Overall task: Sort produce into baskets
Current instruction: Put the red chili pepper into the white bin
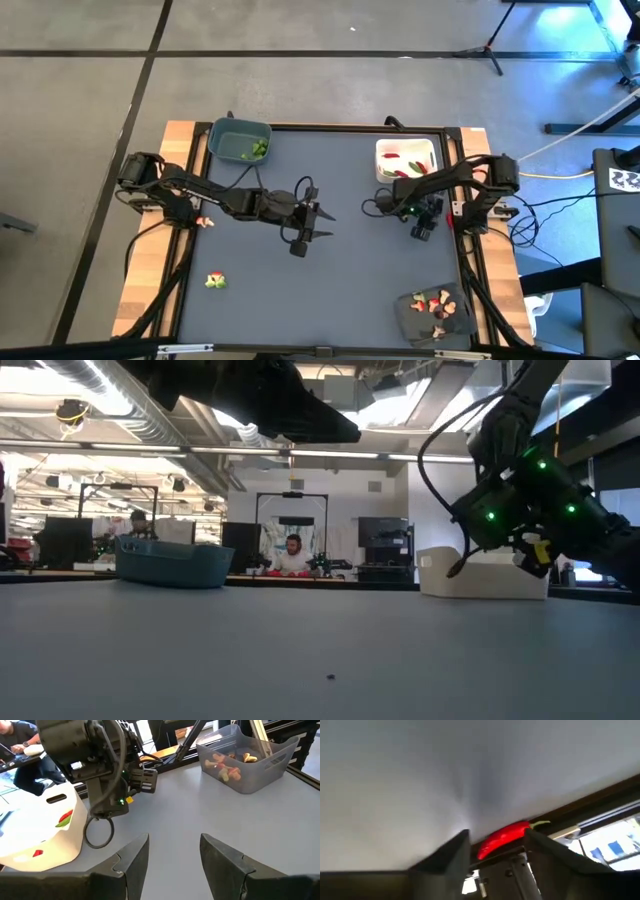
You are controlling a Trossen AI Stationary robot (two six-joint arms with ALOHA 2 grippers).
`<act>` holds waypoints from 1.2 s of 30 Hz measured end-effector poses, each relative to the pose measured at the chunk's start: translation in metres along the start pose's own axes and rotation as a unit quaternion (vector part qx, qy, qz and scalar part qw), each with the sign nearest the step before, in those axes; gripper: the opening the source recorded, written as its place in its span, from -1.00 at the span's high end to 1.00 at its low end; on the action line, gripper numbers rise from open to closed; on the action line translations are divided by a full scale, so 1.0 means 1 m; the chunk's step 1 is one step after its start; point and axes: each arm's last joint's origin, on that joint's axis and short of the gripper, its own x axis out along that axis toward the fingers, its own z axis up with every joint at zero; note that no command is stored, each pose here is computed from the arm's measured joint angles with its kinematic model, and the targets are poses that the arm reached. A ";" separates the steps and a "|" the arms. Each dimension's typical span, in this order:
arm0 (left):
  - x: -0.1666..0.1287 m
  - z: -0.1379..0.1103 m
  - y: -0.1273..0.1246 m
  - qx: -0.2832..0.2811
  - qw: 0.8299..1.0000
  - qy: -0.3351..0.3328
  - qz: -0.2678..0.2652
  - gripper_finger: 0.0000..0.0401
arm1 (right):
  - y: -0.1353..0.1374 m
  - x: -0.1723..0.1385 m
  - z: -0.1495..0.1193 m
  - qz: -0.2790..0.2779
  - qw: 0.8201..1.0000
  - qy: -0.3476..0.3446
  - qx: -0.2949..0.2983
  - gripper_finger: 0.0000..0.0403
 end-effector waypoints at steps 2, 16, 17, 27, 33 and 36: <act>0.000 0.000 0.000 0.000 1.000 0.000 0.000 0.14 | 0.000 0.006 0.000 -0.012 1.000 0.014 -0.002 -0.11; 0.000 0.000 0.000 0.002 1.000 0.000 0.000 0.14 | 0.005 0.043 0.017 -0.076 0.982 0.139 -0.107 -0.62; 0.000 0.000 0.000 0.002 1.000 0.000 0.000 0.14 | 0.005 0.044 0.017 -0.079 0.981 0.142 -0.107 -0.62; 0.000 0.000 0.000 0.001 1.000 0.000 0.000 0.14 | 0.005 0.045 0.017 -0.065 0.981 0.148 -0.107 -0.34; 0.000 0.000 0.000 0.001 1.000 0.000 0.000 0.14 | 0.006 0.047 0.017 -0.049 0.984 0.150 -0.079 -0.12; 0.000 0.000 0.000 0.001 1.000 0.000 0.000 0.14 | 0.006 0.051 0.014 -0.040 0.985 0.151 -0.070 -0.05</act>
